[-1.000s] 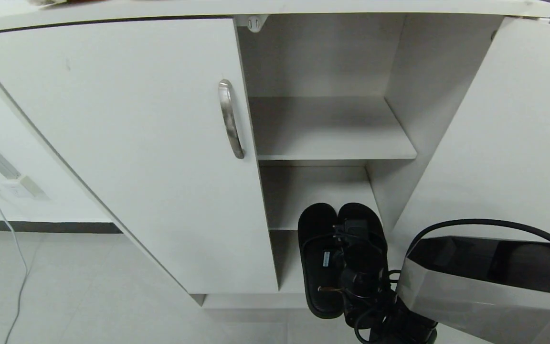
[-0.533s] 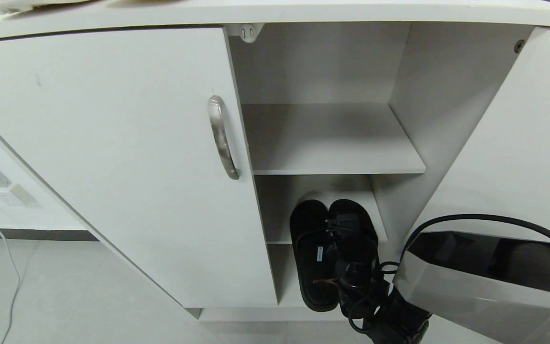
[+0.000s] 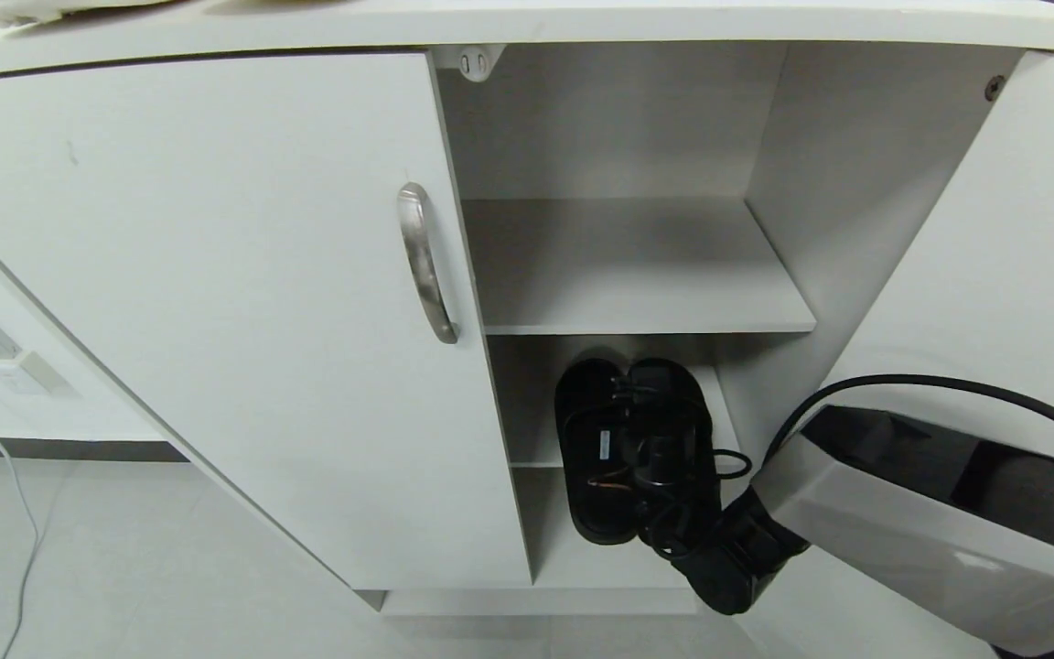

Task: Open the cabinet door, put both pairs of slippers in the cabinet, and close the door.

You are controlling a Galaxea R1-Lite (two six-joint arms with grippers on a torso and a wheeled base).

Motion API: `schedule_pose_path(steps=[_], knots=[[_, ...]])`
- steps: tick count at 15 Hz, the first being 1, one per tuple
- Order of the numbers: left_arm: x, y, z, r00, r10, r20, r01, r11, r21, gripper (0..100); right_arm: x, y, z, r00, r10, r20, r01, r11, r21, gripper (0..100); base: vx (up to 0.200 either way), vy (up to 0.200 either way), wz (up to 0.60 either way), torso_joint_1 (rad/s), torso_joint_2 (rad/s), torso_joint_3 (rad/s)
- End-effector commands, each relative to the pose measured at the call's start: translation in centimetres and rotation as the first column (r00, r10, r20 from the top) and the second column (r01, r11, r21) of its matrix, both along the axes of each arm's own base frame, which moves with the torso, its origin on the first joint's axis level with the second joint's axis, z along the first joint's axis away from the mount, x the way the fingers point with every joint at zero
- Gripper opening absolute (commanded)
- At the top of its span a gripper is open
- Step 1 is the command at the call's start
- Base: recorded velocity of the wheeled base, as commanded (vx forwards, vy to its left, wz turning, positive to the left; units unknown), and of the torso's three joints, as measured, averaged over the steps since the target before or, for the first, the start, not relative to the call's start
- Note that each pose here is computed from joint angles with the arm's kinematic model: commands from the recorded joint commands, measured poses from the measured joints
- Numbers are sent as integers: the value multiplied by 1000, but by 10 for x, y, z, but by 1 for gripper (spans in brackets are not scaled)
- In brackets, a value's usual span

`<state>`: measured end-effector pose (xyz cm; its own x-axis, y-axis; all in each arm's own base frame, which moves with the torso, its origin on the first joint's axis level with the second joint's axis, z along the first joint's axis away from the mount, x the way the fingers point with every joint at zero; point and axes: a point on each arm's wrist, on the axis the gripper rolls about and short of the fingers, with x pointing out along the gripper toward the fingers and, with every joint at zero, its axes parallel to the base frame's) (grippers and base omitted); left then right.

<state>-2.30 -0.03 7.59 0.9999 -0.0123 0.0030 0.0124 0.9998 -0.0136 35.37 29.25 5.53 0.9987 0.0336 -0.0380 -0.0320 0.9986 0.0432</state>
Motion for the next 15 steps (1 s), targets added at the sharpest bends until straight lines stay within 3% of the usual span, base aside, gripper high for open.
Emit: schedule_pose_path(steps=[1,5,15], knots=[[0,0,0,1000,0,-1,0,1000,0,0,25,4,5,999,-28,17,28,999,16,0,0,0,0,0,0,0],[0,0,0,1000,0,-1,0,1000,0,0,56,8,7,1000,-11,15,11,1000,14,0,0,0,0,0,0,0],[0,0,0,1000,0,-1,0,1000,-2,0,78,7,14,999,-47,25,46,999,24,0,0,0,0,0,0,0]])
